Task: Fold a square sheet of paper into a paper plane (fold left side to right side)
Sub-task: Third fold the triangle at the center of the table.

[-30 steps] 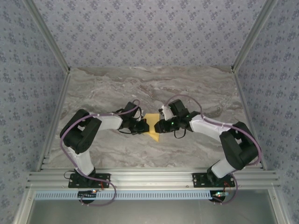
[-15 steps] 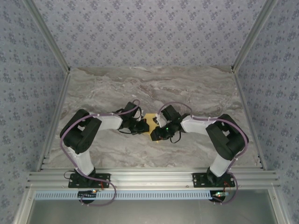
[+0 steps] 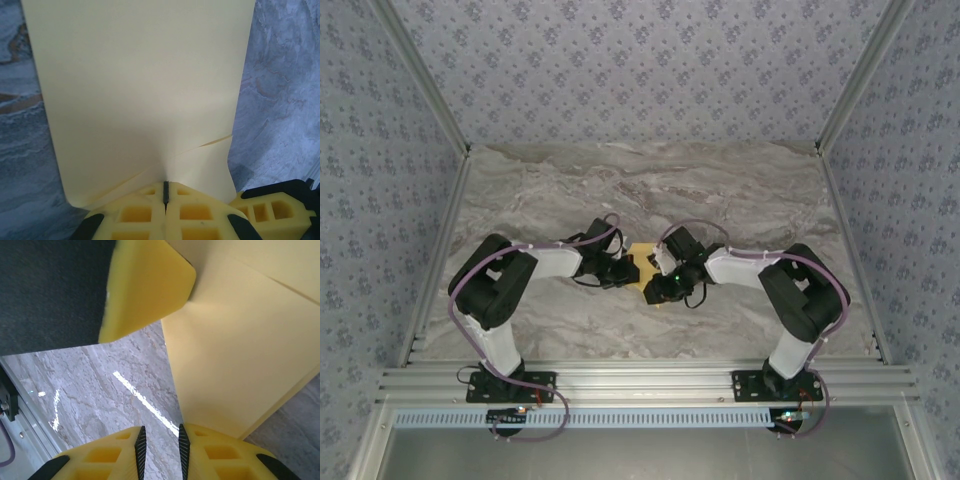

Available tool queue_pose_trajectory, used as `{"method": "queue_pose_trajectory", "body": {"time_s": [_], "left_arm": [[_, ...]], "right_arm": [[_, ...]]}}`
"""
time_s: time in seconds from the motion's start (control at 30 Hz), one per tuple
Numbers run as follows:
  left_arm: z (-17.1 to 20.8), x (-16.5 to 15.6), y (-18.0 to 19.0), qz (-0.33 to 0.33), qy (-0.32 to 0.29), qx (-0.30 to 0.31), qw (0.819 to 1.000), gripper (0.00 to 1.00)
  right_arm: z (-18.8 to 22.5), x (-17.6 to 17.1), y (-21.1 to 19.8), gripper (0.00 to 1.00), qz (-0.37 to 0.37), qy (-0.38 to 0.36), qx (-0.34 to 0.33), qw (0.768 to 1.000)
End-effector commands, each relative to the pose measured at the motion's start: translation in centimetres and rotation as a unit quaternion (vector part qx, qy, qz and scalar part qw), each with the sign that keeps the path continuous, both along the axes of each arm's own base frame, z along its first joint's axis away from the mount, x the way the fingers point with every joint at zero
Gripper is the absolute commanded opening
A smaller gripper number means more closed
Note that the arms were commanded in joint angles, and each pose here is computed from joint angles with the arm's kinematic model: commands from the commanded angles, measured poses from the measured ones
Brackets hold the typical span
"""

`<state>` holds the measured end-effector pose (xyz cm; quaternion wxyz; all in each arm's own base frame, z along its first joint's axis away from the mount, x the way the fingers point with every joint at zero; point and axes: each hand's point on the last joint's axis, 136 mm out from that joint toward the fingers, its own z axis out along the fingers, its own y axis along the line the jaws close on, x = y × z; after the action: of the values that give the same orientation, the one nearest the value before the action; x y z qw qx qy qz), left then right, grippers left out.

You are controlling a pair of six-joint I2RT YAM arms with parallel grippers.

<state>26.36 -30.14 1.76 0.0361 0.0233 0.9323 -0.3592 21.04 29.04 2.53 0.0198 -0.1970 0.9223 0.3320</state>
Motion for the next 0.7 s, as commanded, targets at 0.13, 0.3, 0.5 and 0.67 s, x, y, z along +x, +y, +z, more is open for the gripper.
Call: {"method": "queue_pose_trajectory", "body": {"time_s": [0.13, 0.3, 0.5, 0.67], "left_arm": [[-2.5, -1.0, 1.7, 0.004, 0.02, 0.054, 0.998, 0.03], [-2.6, -1.1, 1.8, 0.003, 0.018, 0.058, 0.998, 0.03], [-2.7, -1.0, 2.1, 0.006, 0.019, 0.062, 0.998, 0.03], [-2.7, -1.0, 2.1, 0.007, 0.019, 0.062, 0.998, 0.02]], "right_arm": [[-1.0, -0.8, -0.8, 0.25, 0.008, 0.015, -0.033, 0.999], [-1.4, -1.9, -1.8, 0.19, 0.006, 0.032, -0.05, 0.998], [-1.1, -3.8, -1.9, 0.18, 0.011, 0.06, -0.024, 0.998], [-0.8, -4.9, -2.8, 0.16, 0.009, 0.07, -0.03, 0.997]]}}
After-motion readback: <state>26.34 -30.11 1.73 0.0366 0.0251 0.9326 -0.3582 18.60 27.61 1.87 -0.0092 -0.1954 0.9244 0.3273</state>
